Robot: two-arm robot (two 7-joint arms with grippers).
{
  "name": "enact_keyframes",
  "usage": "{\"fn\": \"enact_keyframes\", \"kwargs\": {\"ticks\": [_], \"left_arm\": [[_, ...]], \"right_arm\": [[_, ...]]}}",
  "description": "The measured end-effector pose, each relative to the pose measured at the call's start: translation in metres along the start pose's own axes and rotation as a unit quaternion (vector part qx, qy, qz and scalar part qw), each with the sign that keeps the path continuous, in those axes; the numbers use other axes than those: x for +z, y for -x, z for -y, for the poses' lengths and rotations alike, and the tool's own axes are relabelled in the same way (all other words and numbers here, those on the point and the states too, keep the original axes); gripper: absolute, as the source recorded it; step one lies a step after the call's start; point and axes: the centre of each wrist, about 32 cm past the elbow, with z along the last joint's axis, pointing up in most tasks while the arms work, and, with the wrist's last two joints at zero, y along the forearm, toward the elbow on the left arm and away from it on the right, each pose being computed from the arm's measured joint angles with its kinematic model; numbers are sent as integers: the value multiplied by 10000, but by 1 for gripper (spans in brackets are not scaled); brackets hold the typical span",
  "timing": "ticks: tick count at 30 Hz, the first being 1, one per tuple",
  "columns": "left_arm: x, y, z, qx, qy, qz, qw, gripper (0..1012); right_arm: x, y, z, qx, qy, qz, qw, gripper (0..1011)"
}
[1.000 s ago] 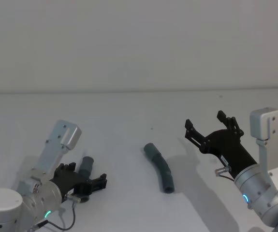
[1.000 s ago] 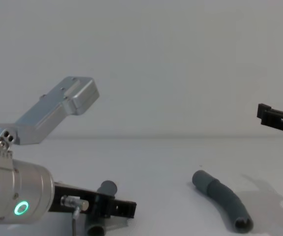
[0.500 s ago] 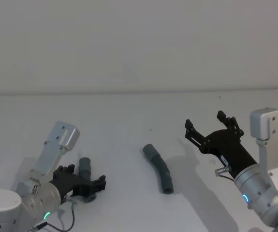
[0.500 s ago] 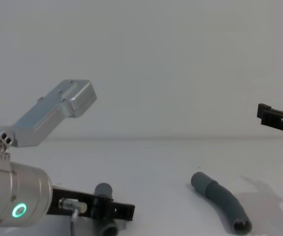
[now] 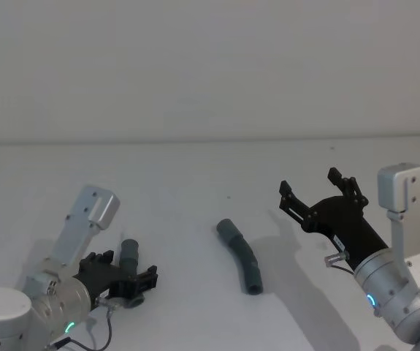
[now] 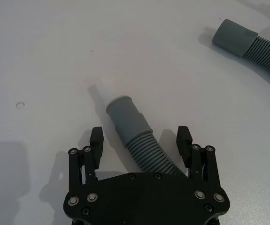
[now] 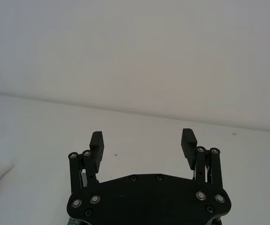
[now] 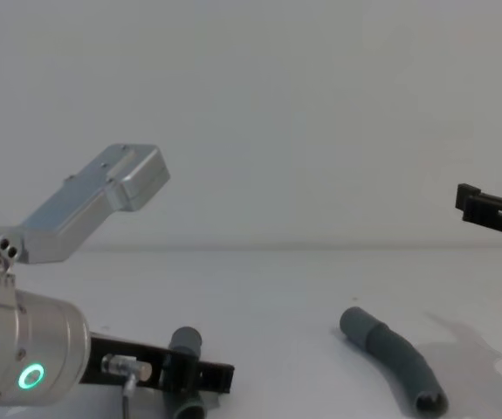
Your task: Use both hands to pick up one end of the pipe from the table, align the ends, and insert them.
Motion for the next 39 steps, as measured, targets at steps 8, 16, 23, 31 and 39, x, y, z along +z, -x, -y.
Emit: {"fn": "enact_keyframes", "kwargs": {"ticks": [8, 16, 23, 31, 39], "left_arm": [[-6, 1, -1, -9, -15, -4, 10000, 877], [-9, 2, -1, -13, -29, -7, 10000, 839], [-10, 2, -1, -15, -35, -8, 10000, 805], [-13, 2, -1, -16, -42, -10, 10000, 766], [-15, 2, -1, -17, -46, -12, 10000, 721]], "right_arm": [[0, 0, 0, 0, 0, 1, 10000, 1002], [0, 0, 0, 0, 0, 1, 10000, 1002], [0, 0, 0, 0, 1, 0, 10000, 1002], [0, 0, 0, 0, 0, 0, 10000, 1002], [0, 0, 0, 0, 0, 0, 10000, 1002]]}}
